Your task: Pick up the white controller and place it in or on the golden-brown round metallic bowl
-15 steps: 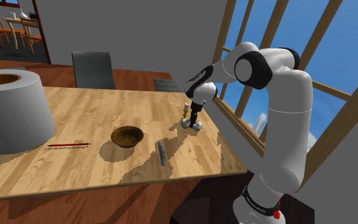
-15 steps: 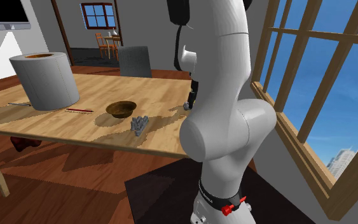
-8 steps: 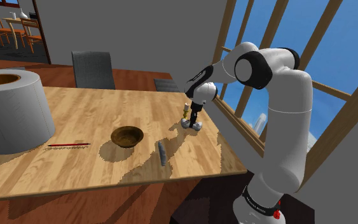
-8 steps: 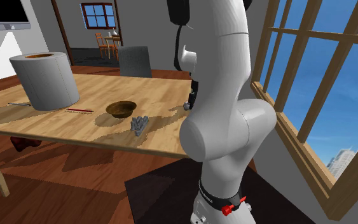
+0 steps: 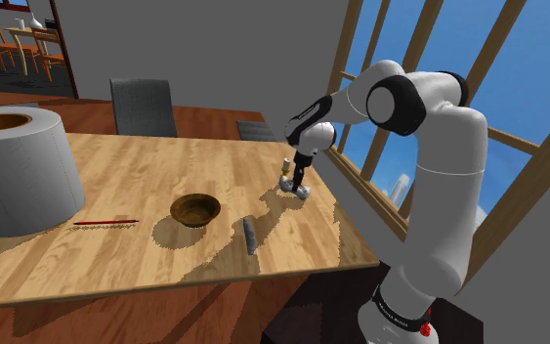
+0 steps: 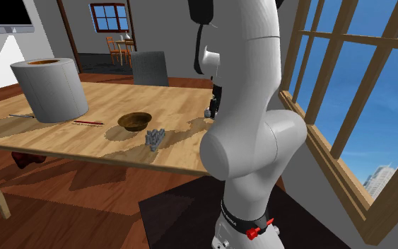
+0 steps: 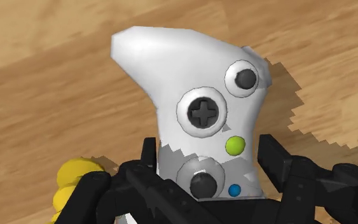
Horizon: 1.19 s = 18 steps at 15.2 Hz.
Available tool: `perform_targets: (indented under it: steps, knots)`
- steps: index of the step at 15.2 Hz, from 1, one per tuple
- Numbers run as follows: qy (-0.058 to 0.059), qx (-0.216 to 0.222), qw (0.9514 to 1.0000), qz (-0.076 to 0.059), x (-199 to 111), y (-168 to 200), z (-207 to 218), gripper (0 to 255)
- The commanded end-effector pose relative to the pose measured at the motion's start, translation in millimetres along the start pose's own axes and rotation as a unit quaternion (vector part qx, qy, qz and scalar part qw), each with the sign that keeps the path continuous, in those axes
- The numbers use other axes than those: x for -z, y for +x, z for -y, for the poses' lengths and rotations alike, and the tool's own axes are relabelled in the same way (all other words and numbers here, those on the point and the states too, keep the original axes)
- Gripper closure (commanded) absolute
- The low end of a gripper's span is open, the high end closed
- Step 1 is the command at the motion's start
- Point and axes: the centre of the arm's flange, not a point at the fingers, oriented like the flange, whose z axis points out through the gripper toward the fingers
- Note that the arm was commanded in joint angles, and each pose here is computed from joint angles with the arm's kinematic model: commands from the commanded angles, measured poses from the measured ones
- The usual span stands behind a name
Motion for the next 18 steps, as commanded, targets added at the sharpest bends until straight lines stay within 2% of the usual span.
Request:
perform_targets:
  steps: [1,18]
  knots:
    - [0.0,0.0,1.0,0.0,10.1,1.3,1.4,255]
    - [0.0,0.0,1.0,0.0,97.5,9.8,10.4,255]
